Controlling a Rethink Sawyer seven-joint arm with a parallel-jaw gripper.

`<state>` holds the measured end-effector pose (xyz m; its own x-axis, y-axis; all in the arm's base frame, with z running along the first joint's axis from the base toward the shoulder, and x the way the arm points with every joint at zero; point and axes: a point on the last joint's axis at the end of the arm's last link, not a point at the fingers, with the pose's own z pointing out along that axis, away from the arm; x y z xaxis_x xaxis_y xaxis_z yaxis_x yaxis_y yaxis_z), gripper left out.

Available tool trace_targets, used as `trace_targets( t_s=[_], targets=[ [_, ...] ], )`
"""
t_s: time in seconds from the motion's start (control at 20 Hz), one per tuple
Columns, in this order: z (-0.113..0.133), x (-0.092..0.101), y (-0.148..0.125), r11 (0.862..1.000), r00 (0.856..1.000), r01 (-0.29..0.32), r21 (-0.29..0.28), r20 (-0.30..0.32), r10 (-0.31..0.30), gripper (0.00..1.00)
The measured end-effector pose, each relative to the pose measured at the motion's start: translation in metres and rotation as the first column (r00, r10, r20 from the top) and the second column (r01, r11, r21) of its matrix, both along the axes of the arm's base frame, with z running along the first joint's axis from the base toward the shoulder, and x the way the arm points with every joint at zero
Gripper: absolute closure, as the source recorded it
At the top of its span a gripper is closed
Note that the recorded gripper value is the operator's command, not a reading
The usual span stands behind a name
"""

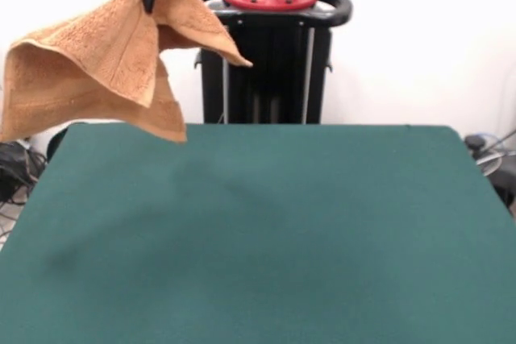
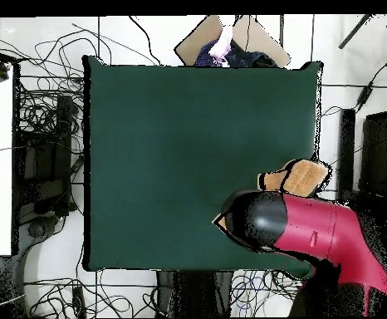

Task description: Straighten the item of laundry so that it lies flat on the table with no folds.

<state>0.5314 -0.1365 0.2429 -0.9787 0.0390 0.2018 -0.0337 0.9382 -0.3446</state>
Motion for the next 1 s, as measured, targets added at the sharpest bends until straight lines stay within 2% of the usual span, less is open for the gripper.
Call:
trace_targets(
  t_s=[0.3,0.55,0.85,1.0],
  targets=[
    [0.005,0.008,0.010,0.996,0.996,-0.060,-0.069,-0.062,0.056,1.00],
    [-0.004,0.014,0.035,0.984,0.986,-0.137,-0.112,-0.108,0.125,1.00],
    [-0.020,0.006,0.049,0.977,0.980,-0.157,-0.142,-0.144,0.136,1.00],
    [-0.039,0.000,0.050,0.971,0.981,-0.155,-0.179,-0.148,0.129,1.00]
  ],
)
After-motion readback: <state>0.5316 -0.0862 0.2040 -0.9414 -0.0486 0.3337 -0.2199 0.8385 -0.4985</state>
